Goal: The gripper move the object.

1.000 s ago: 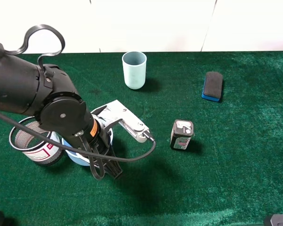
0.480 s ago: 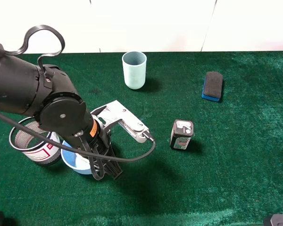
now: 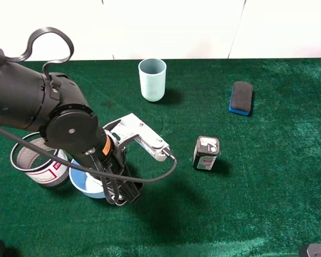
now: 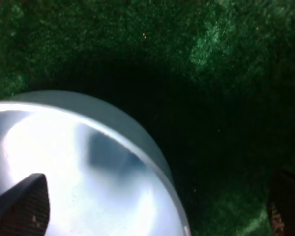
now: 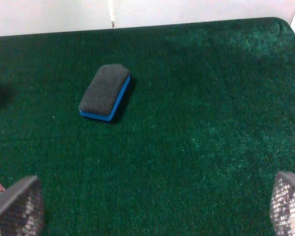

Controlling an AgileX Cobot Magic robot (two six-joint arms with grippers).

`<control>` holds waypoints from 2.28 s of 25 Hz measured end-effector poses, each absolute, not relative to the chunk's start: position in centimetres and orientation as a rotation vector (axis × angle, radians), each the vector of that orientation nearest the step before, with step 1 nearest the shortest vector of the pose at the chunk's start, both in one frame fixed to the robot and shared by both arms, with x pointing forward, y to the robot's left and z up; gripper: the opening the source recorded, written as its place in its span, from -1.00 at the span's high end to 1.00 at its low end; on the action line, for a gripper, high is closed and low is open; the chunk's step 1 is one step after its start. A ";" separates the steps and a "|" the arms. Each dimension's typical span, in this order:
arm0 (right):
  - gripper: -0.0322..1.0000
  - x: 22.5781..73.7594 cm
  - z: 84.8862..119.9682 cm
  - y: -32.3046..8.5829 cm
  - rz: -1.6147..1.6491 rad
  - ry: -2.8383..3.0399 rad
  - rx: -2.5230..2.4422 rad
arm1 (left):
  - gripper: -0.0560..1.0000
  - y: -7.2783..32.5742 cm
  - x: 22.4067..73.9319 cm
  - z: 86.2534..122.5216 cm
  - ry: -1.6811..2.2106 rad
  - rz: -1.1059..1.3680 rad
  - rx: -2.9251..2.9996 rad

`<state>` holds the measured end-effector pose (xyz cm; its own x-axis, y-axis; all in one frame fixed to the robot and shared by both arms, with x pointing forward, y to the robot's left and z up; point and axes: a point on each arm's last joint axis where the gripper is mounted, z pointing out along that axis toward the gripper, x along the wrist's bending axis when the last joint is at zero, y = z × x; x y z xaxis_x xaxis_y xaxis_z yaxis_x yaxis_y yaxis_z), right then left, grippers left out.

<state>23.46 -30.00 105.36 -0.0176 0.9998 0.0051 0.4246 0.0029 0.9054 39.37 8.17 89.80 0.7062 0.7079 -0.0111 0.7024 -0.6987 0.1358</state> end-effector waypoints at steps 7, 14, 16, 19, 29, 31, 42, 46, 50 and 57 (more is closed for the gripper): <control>-0.40 23.5 105.4 -30.0 0.983 1.539 1.517 | -0.84 6.6 40.5 92.1 1.168 0.061 2.799; -0.40 23.5 105.4 -30.0 0.983 1.539 1.517 | -0.88 4.7 41.9 95.5 1.174 0.065 2.803; -0.40 23.5 105.4 -30.0 0.983 1.539 1.517 | -0.88 4.2 42.2 96.7 1.174 0.067 2.799; -0.40 23.5 105.4 -30.0 0.983 1.539 1.517 | -0.90 3.5 42.7 98.4 1.173 0.073 2.795; -0.40 23.5 105.4 -30.0 0.983 1.539 1.517 | -0.97 3.4 44.7 103.4 1.227 0.098 2.778; -0.40 23.5 105.4 -30.0 0.983 1.539 1.517 | -0.98 4.1 45.1 104.7 1.246 0.108 2.739; -0.40 23.5 105.4 -30.0 0.983 1.539 1.517 | -0.99 12.0 45.2 112.4 1.386 0.242 2.530; -0.40 23.5 105.4 -30.0 0.983 1.539 1.517 | -0.99 14.8 44.4 114.9 1.371 0.316 2.447; -0.40 23.5 105.4 -30.0 0.983 1.539 1.517 | -0.99 17.2 43.4 116.9 1.333 0.387 2.390; -0.40 23.5 105.4 -30.0 0.983 1.539 1.517 | -0.99 20.2 40.5 117.9 1.326 0.442 2.323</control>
<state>23.46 -30.00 105.36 -0.0176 0.9998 0.0051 0.4246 0.0029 0.9054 40.47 20.21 117.92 0.4926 0.8680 0.0625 0.7321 -0.4521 0.5096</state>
